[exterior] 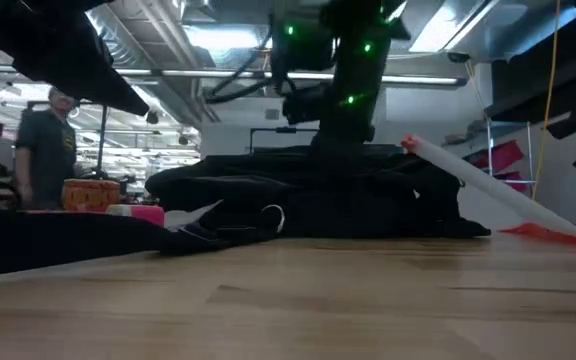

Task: Unpack backpack
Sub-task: Move the black backpack to the center of the table

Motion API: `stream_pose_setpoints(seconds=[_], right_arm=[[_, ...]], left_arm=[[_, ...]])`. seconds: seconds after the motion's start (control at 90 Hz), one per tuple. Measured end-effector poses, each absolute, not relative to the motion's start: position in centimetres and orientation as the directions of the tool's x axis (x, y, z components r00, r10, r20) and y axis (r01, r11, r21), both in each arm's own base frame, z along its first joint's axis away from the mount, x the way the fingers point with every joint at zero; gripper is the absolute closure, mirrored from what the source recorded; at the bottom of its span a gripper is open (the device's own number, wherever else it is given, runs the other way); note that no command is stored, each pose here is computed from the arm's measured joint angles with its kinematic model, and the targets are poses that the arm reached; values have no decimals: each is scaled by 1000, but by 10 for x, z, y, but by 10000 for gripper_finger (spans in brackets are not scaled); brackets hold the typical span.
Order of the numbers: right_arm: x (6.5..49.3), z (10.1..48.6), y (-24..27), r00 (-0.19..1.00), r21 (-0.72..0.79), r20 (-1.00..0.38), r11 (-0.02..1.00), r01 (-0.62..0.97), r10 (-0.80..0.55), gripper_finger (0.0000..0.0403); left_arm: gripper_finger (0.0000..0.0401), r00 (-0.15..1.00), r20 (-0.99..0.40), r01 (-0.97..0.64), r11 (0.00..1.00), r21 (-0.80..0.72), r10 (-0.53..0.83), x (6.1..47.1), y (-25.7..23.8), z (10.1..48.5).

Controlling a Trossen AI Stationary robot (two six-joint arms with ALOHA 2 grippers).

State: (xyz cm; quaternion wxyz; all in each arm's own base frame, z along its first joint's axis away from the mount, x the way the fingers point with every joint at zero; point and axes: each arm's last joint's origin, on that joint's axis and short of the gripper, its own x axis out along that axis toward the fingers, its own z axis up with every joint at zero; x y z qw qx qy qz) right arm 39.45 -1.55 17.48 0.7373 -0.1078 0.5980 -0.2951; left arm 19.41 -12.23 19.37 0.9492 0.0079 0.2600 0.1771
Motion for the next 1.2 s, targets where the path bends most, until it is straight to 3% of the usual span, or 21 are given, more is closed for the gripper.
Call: stream_pose_setpoints(seconds=[0.1,0.2,0.411,0.578,0.722,0.944,1.2], right_arm=[[392,160,-25,128,-415,-872,853,317,-472,86],[388,148,-27,137,-419,-867,849,323,-480,97],[386,138,-26,162,-401,-865,847,349,-476,163],[386,139,-24,164,-417,-857,843,339,-489,207],[386,139,-24,161,-420,-856,842,339,-491,264],[386,138,-24,162,-408,-863,849,336,-478,388],[392,156,-23,209,-375,-860,853,363,-466,401]], left_arm=[[401,802,-502,-320,942,98,324,194,-123,193],[401,802,-516,-292,951,98,300,194,-124,193],[401,809,-511,-285,954,91,290,202,-128,187],[401,825,-534,-183,982,54,183,226,-133,171],[401,801,-553,-213,972,94,229,239,-128,151],[401,778,-590,-218,974,66,214,244,-125,141],[401,788,-587,-195,979,52,188,242,-131,142]])
